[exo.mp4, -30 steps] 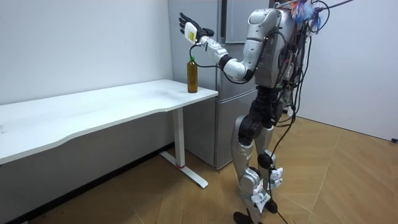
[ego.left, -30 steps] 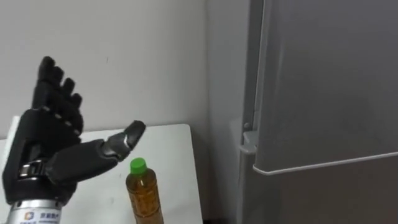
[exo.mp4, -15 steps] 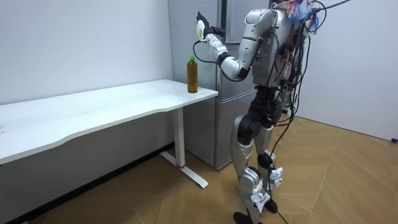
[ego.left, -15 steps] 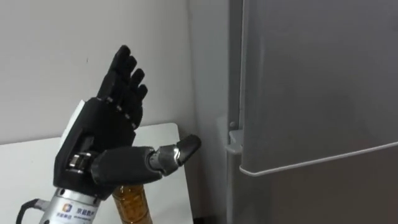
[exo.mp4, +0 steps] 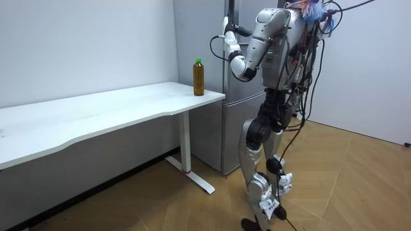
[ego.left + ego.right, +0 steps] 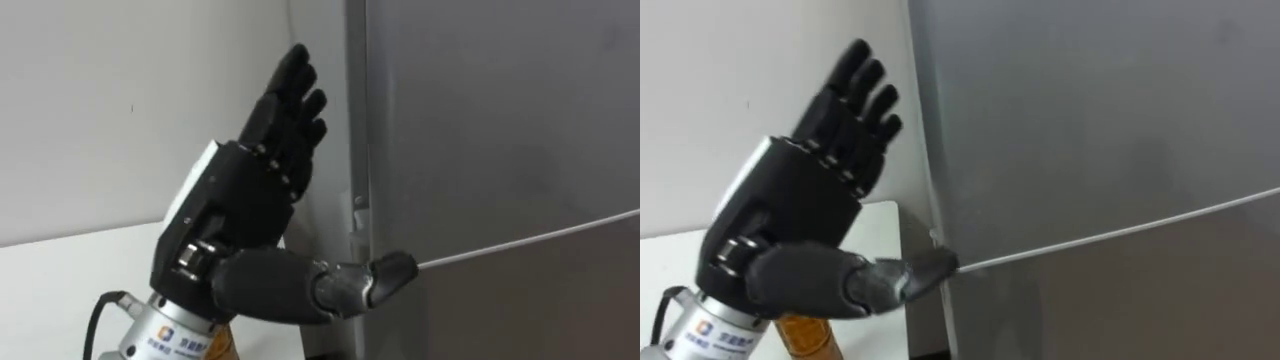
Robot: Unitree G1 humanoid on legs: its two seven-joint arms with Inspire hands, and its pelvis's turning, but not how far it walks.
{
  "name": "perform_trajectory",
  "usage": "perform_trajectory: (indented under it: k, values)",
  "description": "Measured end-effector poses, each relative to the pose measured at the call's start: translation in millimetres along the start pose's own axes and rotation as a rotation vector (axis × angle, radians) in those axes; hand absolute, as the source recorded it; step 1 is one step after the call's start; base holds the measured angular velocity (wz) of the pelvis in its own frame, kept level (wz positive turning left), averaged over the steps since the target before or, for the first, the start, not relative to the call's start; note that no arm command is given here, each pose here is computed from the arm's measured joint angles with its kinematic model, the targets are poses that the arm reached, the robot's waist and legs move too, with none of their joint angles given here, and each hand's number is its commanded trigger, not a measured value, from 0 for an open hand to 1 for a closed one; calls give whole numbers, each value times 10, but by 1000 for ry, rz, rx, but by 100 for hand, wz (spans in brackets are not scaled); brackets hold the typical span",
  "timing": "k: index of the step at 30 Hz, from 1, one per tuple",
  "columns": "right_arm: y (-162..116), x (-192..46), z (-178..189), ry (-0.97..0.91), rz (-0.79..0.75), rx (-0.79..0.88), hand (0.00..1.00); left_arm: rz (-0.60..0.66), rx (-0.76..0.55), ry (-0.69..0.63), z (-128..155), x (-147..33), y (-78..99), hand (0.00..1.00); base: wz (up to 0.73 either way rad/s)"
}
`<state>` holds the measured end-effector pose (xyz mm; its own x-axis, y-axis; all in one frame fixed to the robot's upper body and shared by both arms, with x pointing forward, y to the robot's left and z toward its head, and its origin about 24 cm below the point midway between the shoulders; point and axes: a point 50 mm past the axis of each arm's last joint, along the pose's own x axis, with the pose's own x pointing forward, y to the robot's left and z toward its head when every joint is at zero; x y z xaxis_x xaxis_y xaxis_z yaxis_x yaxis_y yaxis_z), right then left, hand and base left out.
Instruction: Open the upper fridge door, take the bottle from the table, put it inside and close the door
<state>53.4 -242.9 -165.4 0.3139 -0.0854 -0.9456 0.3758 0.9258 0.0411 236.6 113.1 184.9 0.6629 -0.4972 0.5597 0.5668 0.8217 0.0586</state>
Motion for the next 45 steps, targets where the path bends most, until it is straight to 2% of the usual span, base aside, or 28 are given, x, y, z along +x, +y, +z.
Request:
perform_trajectory:
  k: [6, 16, 17, 18, 19, 20, 28, 38, 42, 43, 45]
  values:
    - [4, 1, 5, -1, 3, 8, 0, -58, 103, -26, 124, 69, -70, 0, -6]
    - [27, 11, 40, -1, 12, -9, 0, -85, 103, -61, 190, 110, -137, 0, 1]
    - [28, 12, 41, -1, 14, -9, 0, -86, 103, -62, 192, 110, -139, 13, 0]
    - [29, 12, 41, -1, 15, -10, 0, -87, 102, -63, 192, 111, -141, 56, 0]
    - [32, 12, 40, 0, 17, -12, 0, -89, 98, -62, 189, 112, -148, 81, 0]
    - [34, 13, 40, 1, 18, -15, 0, -89, 97, -62, 187, 112, -151, 100, 0]
    - [29, 14, 73, 0, 29, -45, 0, -27, 93, -91, 218, 111, -112, 100, 5]
    - [-11, 6, 97, -4, 28, -48, 0, -84, 47, -70, 141, 115, -212, 100, 1]
    - [-14, 5, 102, -5, 29, -48, 0, -165, 27, -51, 100, 121, -321, 100, -2]
    - [-13, 5, 102, -5, 30, -48, 0, -183, 25, -47, 93, 121, -342, 93, -6]
    - [-11, 6, 104, -6, 30, -46, 0, -203, 21, -41, 83, 120, -366, 71, -6]
